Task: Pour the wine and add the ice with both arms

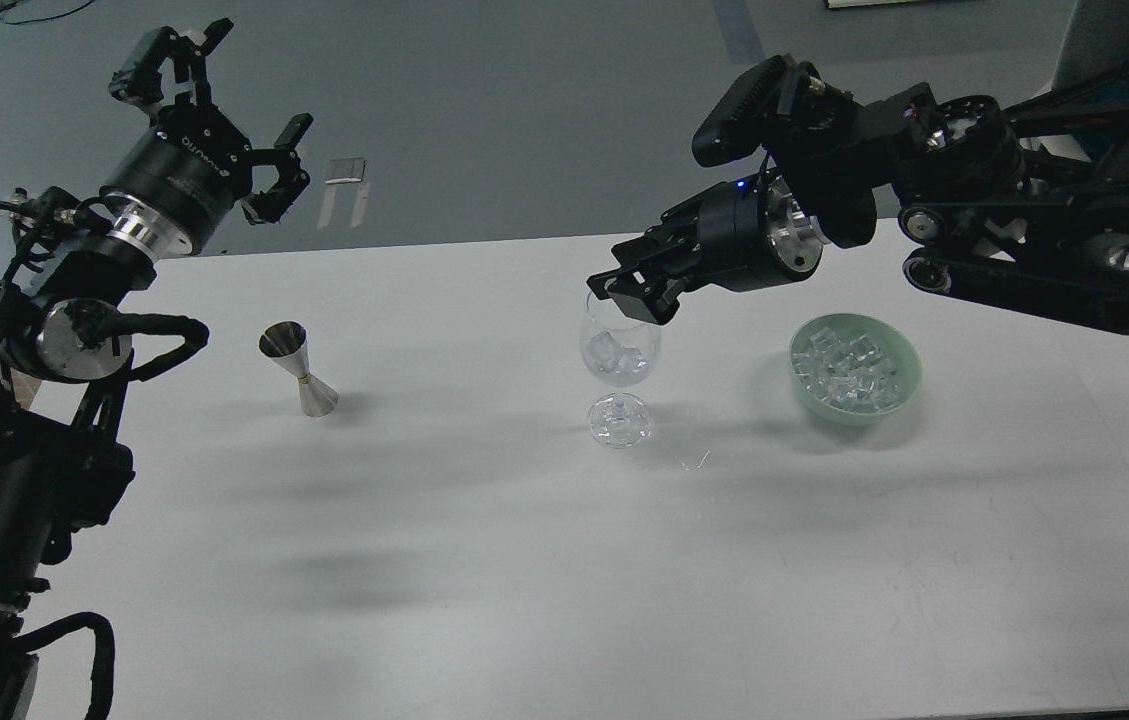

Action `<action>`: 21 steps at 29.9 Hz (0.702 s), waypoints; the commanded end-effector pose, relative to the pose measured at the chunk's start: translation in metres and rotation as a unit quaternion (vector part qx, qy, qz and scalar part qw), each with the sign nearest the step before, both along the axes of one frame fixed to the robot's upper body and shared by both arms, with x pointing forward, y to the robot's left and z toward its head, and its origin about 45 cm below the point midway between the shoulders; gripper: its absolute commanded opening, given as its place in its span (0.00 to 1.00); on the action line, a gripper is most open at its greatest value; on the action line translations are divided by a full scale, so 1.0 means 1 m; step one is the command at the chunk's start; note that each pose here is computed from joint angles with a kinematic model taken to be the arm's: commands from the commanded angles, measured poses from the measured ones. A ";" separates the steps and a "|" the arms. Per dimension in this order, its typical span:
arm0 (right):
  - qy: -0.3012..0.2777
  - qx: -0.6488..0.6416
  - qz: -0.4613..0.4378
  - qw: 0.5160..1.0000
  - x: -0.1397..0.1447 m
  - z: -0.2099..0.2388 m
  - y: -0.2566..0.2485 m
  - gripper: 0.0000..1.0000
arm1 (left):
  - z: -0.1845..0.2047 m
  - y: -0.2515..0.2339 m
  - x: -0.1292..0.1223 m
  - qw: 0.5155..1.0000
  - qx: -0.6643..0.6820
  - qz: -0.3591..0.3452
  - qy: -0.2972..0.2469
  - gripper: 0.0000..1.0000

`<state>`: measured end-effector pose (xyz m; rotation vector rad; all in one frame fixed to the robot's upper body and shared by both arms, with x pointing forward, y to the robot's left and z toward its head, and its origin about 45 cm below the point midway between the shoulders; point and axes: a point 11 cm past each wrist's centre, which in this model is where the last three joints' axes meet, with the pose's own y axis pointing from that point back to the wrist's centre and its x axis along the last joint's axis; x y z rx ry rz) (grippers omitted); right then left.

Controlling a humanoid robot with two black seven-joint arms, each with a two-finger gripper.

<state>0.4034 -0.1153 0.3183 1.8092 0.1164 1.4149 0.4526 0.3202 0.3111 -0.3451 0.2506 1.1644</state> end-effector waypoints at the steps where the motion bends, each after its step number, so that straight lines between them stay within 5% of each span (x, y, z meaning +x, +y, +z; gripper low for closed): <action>1: -0.001 0.030 -0.020 0.999 0.006 0.013 -0.001 0.51 | 0.000 0.000 0.000 1.000 0.000 0.000 0.000 0.98; 7: 0.013 0.167 -0.142 0.976 0.048 0.059 -0.019 0.69 | 0.001 0.003 0.000 1.000 0.003 0.002 -0.001 0.98; 12: 0.026 0.248 -0.211 0.945 0.070 0.070 -0.043 0.69 | 0.002 0.004 -0.001 1.000 0.004 0.001 -0.001 0.98; 14: 0.039 0.300 -0.251 0.920 0.080 0.066 -0.056 0.76 | 0.001 0.004 -0.001 1.000 0.004 0.001 0.000 0.98; 16: 0.067 0.368 -0.283 0.883 0.085 0.061 -0.064 0.94 | 0.001 0.004 -0.001 1.000 0.003 0.001 0.000 0.98; 21: 0.166 0.525 -0.344 0.760 0.085 0.028 -0.077 0.99 | -0.001 0.005 -0.001 1.000 0.003 0.001 0.002 0.98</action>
